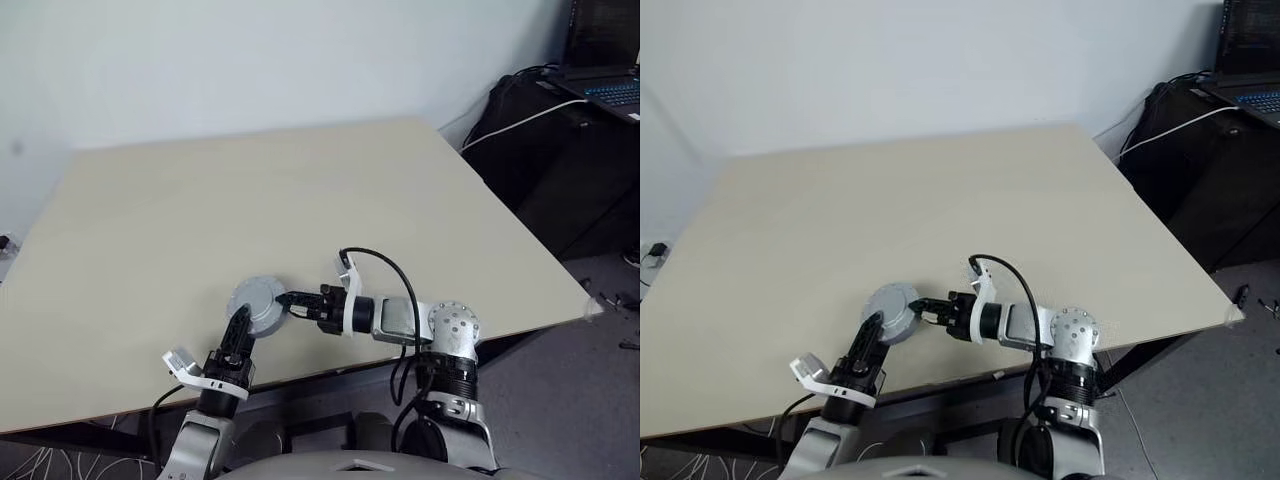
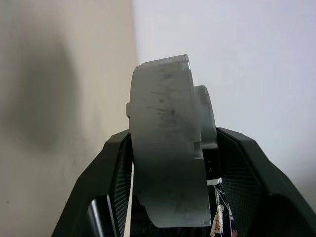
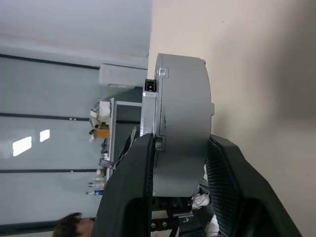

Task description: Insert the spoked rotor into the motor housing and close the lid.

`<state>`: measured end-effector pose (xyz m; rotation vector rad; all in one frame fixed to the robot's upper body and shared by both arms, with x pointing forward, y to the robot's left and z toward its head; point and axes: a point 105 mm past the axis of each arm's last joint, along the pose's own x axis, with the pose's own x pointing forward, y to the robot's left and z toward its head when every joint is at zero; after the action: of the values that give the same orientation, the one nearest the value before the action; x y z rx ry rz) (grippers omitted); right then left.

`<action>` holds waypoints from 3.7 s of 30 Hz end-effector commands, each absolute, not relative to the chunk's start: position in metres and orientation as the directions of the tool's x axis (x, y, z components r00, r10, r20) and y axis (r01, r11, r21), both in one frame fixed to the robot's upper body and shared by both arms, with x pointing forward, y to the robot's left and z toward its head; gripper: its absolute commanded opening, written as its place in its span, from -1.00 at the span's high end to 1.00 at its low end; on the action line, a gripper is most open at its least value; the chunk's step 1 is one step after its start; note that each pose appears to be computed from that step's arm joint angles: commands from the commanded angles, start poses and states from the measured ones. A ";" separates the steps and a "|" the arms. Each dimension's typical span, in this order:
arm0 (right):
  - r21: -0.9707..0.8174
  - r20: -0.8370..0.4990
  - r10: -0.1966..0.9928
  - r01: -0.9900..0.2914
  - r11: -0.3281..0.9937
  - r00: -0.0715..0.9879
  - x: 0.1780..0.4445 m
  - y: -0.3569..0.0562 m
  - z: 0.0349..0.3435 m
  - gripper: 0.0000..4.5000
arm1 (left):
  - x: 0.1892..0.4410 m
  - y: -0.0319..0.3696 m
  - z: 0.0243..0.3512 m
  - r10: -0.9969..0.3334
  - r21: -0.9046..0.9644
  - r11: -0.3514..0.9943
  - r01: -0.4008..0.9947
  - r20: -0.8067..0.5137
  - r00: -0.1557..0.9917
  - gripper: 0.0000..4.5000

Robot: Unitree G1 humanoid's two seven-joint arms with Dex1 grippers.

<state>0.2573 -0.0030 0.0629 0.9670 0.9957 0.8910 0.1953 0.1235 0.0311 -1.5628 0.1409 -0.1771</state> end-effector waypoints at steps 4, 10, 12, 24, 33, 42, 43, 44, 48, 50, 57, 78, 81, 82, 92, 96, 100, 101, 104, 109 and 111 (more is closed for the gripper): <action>0.944 -0.212 0.933 -0.186 0.272 0.290 0.251 0.011 0.069 -0.57 | 0.201 0.113 0.045 -0.191 -0.997 -0.034 0.069 0.074 0.979 0.06; 0.943 -0.214 0.931 -0.186 0.276 0.295 0.252 0.009 0.068 -1.00 | 0.201 0.114 0.046 -0.175 -0.997 -0.034 0.073 0.077 0.982 0.06; 0.940 -0.222 0.927 -0.186 0.286 0.301 0.253 0.007 0.067 -1.00 | 0.202 0.115 0.047 -0.162 -0.997 -0.033 0.075 0.079 0.984 0.06; 0.619 -0.261 0.796 -0.539 0.572 0.546 0.271 -0.035 0.070 -1.00 | 0.234 0.170 0.047 0.095 -0.992 0.110 0.054 0.064 0.993 0.07; 0.035 -0.123 0.787 -0.790 0.613 0.605 0.265 -0.033 0.078 -1.00 | 0.283 0.195 0.036 0.190 -0.982 0.180 -0.063 -0.028 0.981 0.07; -0.138 -0.048 0.754 -0.752 0.645 0.655 0.264 -0.044 0.065 -1.00 | 0.330 0.187 0.030 0.124 -0.972 0.212 -0.103 -0.078 0.989 0.07; -0.132 -0.045 0.742 -0.740 0.659 0.669 0.265 -0.047 0.063 -1.00 | 0.335 0.186 0.028 0.115 -0.971 0.215 -0.107 -0.084 0.990 0.07; -0.123 -0.043 0.733 -0.732 0.670 0.678 0.265 -0.049 0.062 -1.00 | 0.338 0.186 0.027 0.111 -0.970 0.214 -0.111 -0.089 0.990 0.07; -0.107 -0.056 0.713 -0.714 0.692 0.699 0.264 -0.054 0.056 -1.00 | 0.352 0.188 0.024 0.109 -0.967 0.219 -0.130 -0.108 0.988 0.07; -0.105 -0.057 0.707 -0.708 0.698 0.705 0.264 -0.055 0.056 -1.00 | 0.357 0.188 0.024 0.110 -0.966 0.220 -0.138 -0.116 0.987 0.07; -0.066 -0.073 0.701 -0.705 0.706 0.709 0.264 -0.056 0.052 -1.00 | 0.372 0.188 0.013 0.134 -0.938 0.249 -0.241 -0.214 0.968 0.07; -0.027 -0.096 0.687 -0.691 0.722 0.721 0.267 -0.057 0.048 -1.00 | 0.299 0.154 -0.024 0.067 -0.827 0.293 -0.480 -0.482 0.873 -0.99; -0.018 -0.104 0.687 -0.692 0.722 0.719 0.267 -0.057 0.047 -1.00 | 0.276 0.147 -0.022 0.025 -0.819 0.302 -0.487 -0.504 0.863 -0.99; -0.013 -0.107 0.687 -0.692 0.722 0.719 0.266 -0.057 0.046 -1.00 | 0.269 0.145 -0.021 0.011 -0.814 0.314 -0.489 -0.512 0.859 -0.99; -0.016 -0.090 0.552 -0.555 0.832 0.829 0.265 -0.084 0.042 -1.00 | 0.234 0.170 0.030 0.112 -0.535 0.801 -0.266 -0.303 0.946 -0.99; -0.138 -0.066 0.392 -0.397 0.907 0.918 0.265 -0.111 0.034 -1.00 | 0.230 0.182 0.042 0.177 -0.243 0.949 -0.203 -0.124 0.976 -0.99; -0.194 -0.012 0.233 -0.231 0.954 0.972 0.263 -0.132 0.034 -1.00 | 0.225 0.182 0.038 0.196 -0.094 0.975 -0.200 -0.052 0.979 -0.99; -0.197 0.002 0.190 -0.186 0.962 0.982 0.262 -0.137 0.035 -1.00 | 0.224 0.180 0.035 0.184 -0.055 0.981 -0.186 -0.041 0.982 -0.99; -0.200 0.033 0.100 -0.091 0.976 0.994 0.253 -0.148 0.038 -1.00 | 0.220 0.181 0.031 0.208 0.017 0.978 -0.208 0.001 0.978 -0.99; -0.182 0.031 0.044 -0.038 0.983 0.999 0.241 -0.152 0.038 -1.00 | 0.219 0.177 0.041 0.199 0.031 0.978 -0.204 0.113 0.973 -0.99; -0.172 0.022 0.034 -0.030 0.985 0.999 0.240 -0.154 0.037 -1.00 | 0.218 0.174 0.041 0.176 0.032 0.983 -0.181 0.119 0.977 -0.99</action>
<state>0.2354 -0.1522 0.0189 -0.1752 0.0449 0.0506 0.2163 0.1777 0.0300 0.0393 -0.0540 0.2012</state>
